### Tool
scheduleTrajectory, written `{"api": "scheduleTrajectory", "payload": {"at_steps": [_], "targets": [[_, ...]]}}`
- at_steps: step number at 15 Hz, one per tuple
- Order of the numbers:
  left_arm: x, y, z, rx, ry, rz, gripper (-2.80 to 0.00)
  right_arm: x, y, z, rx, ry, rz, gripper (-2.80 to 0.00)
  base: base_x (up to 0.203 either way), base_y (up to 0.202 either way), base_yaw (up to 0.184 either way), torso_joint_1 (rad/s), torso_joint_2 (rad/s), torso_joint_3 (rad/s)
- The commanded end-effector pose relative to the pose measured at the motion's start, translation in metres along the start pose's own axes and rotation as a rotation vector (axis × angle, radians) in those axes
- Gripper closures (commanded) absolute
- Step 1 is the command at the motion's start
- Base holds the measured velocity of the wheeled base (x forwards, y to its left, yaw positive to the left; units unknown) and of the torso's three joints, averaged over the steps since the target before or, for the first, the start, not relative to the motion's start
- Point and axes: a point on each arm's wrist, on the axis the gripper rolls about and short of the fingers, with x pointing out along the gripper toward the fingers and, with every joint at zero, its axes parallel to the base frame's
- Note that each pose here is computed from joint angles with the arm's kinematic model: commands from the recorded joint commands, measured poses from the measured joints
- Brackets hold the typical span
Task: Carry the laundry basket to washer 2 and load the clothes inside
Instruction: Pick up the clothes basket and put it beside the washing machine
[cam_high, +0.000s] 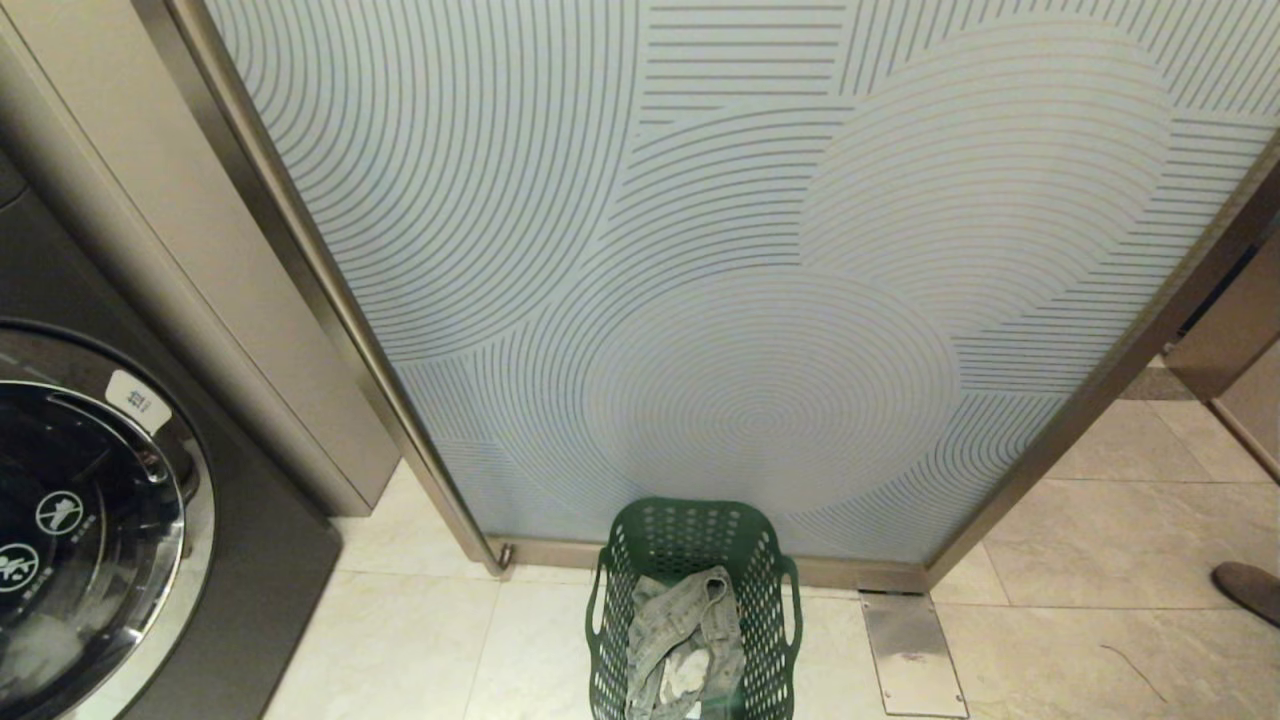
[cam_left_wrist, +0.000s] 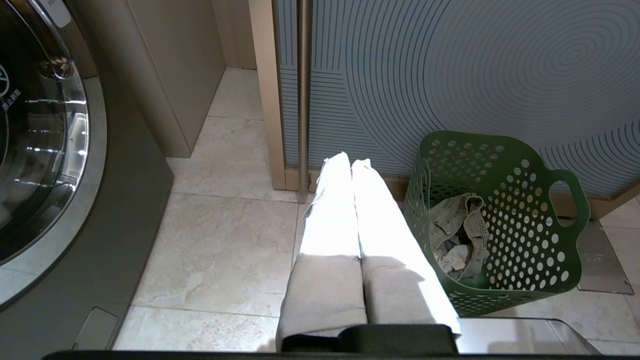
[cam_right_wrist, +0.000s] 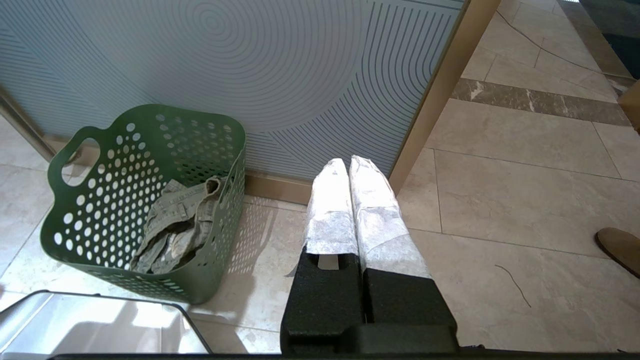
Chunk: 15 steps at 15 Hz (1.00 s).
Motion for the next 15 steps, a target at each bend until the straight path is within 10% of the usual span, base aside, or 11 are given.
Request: {"api": "scheduleTrajectory", "payload": {"at_steps": [1, 15], "targets": [[0.000, 0.000, 0.000, -0.001, 0.001, 0.001, 0.00, 0.000, 0.000, 0.000, 0.001, 0.000, 0.000, 0.00, 0.000, 0.000, 0.000, 0.000, 0.00, 0.000], [-0.004, 0.000, 0.014, -0.001, -0.047, -0.002, 0.00, -0.008, -0.003, 0.024, 0.048, -0.075, -0.017, 0.00, 0.000, 0.000, 0.000, 0.000, 0.00, 0.000]]}}
